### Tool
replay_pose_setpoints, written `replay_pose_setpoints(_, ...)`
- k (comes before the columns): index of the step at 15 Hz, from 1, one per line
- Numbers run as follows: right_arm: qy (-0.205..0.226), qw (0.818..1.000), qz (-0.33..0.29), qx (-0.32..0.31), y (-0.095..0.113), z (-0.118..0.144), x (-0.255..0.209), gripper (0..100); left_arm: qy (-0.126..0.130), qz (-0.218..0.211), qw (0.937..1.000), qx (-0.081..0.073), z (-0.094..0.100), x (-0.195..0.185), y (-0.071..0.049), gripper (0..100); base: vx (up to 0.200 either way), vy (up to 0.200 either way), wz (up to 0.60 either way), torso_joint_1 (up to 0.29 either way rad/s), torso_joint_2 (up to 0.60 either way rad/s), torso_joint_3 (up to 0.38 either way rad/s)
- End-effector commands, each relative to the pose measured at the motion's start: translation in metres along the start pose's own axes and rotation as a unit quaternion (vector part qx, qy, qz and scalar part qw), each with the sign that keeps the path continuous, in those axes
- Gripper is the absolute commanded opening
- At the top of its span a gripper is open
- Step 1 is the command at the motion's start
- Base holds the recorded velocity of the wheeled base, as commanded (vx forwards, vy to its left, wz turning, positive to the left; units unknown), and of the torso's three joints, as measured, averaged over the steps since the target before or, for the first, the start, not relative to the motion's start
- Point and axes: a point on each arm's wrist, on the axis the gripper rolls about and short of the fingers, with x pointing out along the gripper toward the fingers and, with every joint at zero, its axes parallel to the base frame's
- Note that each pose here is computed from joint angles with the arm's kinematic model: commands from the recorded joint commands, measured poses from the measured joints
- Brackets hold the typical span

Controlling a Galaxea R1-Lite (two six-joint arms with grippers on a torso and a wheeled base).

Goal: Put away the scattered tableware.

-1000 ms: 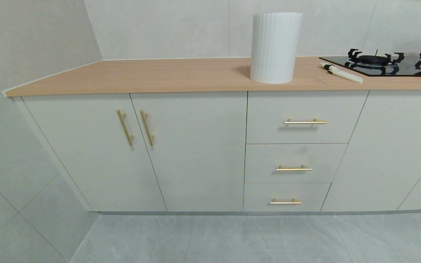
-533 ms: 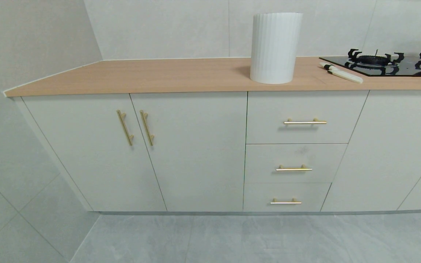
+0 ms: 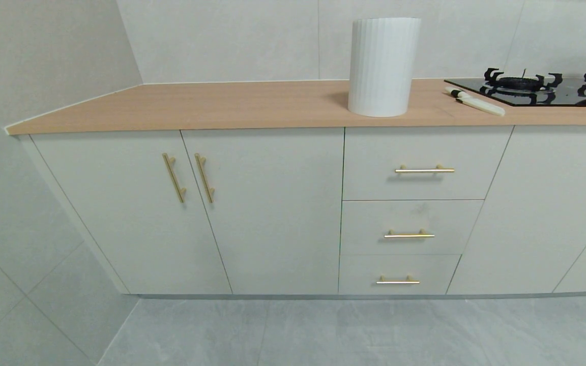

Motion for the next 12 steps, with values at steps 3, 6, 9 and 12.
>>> replay_pose_setpoints(3, 0.002, 1.0, 0.0, 0.0, 0.0, 0.0, 0.0002, 100, -0.001, 0.0, 1.0, -0.003, 0.0001, 0.0, 0.0, 100, 0.0, 0.0, 0.0, 0.0, 0.0, 0.0)
replay_pose_setpoints(6, 0.002, 1.0, 0.0, 0.0, 0.0, 0.0, 0.0002, 100, -0.001, 0.0, 1.0, -0.003, 0.0001, 0.0, 0.0, 100, 0.2, 0.0, 0.0, 0.001, 0.0, 0.004)
replay_pose_setpoints(9, 0.002, 1.0, 0.0, 0.001, 0.0, 0.0, 0.0002, 100, -0.001, 0.0, 1.0, -0.003, 0.0001, 0.0, 0.0, 100, 0.2, 0.0, 0.0, 0.006, 0.0, 0.004)
replay_pose_setpoints(12, 0.002, 1.0, 0.0, 0.0, 0.0, 0.0, 0.0002, 100, -0.001, 0.0, 1.0, -0.004, 0.0001, 0.0, 0.0, 100, 0.2, 0.0, 0.0, 0.002, 0.0, 0.001)
